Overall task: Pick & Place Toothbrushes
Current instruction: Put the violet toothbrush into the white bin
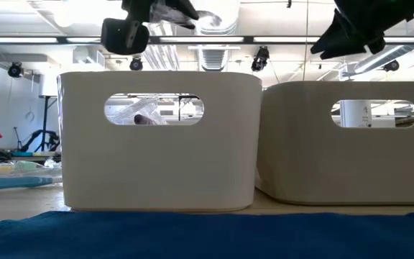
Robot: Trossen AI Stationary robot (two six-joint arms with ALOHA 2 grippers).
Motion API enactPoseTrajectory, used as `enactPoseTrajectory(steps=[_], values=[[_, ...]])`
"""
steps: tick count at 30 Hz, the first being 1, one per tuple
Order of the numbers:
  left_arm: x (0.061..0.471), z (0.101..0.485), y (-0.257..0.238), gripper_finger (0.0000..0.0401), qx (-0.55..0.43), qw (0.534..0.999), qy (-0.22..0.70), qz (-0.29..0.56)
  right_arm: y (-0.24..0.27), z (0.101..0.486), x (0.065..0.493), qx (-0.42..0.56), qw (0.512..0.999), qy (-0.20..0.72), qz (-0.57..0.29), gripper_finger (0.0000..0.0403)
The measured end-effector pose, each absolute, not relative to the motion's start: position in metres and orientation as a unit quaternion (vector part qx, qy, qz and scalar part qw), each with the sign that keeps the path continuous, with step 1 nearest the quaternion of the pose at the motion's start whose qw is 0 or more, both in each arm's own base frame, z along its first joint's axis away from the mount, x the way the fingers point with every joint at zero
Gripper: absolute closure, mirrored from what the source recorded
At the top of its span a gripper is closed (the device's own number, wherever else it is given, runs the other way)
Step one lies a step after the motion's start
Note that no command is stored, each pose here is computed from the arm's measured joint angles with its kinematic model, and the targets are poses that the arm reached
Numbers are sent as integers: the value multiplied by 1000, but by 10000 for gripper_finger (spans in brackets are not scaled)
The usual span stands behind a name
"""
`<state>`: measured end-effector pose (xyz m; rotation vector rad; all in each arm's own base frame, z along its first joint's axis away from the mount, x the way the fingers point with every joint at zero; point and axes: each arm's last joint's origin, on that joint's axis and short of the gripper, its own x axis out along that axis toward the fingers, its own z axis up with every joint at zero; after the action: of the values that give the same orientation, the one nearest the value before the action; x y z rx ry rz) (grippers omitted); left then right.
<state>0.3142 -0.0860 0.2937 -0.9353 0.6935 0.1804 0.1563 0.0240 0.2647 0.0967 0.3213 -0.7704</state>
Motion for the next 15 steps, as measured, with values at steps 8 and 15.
enactPoseTrajectory(steps=[8,15], values=[[327,269,-117,373,-466,795,373,105,19,263,151,26,902,166,-398,147],[333,243,-135,372,-494,759,399,142,9,268,143,23,894,162,-418,158]])
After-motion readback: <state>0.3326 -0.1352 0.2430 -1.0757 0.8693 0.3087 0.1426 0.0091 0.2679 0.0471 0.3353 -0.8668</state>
